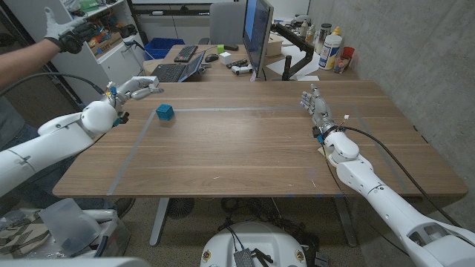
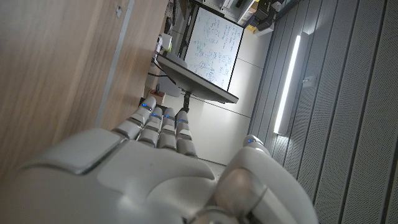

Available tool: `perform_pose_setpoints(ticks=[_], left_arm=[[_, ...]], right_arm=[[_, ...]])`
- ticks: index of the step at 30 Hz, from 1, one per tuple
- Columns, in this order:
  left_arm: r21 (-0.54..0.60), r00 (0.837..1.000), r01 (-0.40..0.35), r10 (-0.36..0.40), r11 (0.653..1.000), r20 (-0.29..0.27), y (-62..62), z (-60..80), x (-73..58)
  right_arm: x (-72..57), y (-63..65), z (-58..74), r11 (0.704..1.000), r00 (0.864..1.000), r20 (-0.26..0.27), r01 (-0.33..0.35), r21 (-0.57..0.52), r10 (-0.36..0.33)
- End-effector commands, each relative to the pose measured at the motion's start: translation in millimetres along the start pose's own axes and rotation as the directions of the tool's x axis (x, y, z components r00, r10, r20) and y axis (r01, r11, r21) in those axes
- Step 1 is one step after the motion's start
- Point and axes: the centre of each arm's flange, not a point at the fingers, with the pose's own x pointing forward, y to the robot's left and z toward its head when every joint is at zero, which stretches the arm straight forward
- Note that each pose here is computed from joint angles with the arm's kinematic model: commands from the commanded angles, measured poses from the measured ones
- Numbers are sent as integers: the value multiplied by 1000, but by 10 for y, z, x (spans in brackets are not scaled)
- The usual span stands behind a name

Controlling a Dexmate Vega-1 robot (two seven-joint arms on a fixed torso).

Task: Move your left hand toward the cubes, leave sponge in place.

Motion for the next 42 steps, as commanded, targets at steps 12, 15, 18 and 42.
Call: perform_pose_setpoints(ticks=[12, 15, 18, 42], left_arm=[[41, 1000, -12, 12, 999, 8, 36, 27, 89], [55, 1000, -5, 4, 998, 15, 39, 32, 124], [78, 1000, 6, -8, 997, 19, 42, 45, 183], [226, 997, 68, -71, 972, 5, -65, -58, 674]], right_arm=[[5, 17, 108, 1000, 1000, 8, -27, -15, 27], [1, 9, 154, 999, 1000, 15, -26, -26, 26], [-9, -4, 187, 999, 1000, 20, -19, -33, 20], [-25, 29, 127, 999, 998, 54, 30, -12, -29]])
